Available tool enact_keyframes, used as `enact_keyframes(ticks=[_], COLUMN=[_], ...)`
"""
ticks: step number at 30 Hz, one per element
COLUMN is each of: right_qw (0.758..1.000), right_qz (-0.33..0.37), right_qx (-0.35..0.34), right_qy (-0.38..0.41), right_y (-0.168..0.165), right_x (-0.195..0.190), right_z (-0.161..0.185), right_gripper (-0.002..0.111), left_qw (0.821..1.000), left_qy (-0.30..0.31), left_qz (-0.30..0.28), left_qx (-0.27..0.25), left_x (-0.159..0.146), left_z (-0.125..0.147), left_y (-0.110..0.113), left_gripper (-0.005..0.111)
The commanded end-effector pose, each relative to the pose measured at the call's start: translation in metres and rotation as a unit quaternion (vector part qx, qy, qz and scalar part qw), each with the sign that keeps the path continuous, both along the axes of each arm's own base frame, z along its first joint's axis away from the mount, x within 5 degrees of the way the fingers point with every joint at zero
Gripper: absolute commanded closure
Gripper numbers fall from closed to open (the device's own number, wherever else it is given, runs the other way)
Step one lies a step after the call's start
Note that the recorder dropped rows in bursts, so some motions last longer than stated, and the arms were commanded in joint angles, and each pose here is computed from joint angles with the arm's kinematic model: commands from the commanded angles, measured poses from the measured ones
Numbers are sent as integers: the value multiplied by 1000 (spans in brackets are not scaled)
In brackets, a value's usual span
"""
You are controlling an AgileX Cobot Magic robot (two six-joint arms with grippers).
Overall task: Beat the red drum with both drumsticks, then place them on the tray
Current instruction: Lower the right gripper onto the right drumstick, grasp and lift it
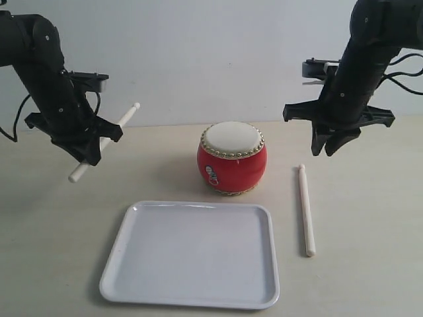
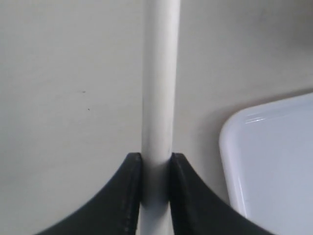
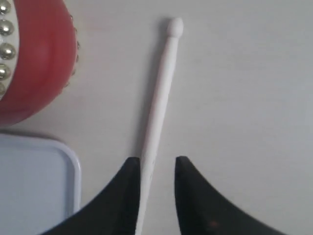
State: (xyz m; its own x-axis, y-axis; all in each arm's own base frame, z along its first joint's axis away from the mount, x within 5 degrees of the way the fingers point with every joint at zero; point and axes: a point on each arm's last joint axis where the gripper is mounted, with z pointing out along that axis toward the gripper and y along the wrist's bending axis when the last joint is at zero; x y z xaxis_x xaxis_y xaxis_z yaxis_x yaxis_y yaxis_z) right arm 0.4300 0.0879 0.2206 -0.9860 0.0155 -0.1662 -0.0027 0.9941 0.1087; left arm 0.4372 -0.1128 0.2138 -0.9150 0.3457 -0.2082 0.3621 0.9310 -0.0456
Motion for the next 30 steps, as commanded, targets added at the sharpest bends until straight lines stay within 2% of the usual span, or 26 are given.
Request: enact_keyframes(ticks=[1,3,8,11,16,30], right_qw=[999,999,997,998,994,994], right_qz=[-26,-37,-53,-43,-44,-59], right_qx=[2,1,28,9,-12,-14], right_qy=[33,41,45,47,99,91], right_y=[0,-1,4,11,16,15], right_x=[-5,-8,-17,-20,-24,-20], right_z=[-25,-35,-57,-67,-95,-107], right_gripper=[66,60,59,59,60,63], left_qw=[1000,1000,1000,1000,1000,1000], left_qy=[-17,-14,0,-4,-4,-9], left_qz=[7,7,7,10,10,11], left_qx=[-10,-9,-5,-9,-9,-13], left_x=[-7,-9,-13,-12,-12,-11], left_z=[16,15,5,5,5,5], left_y=[1,2,3,2,2,2], left_gripper=[107,107,107,107,107,107])
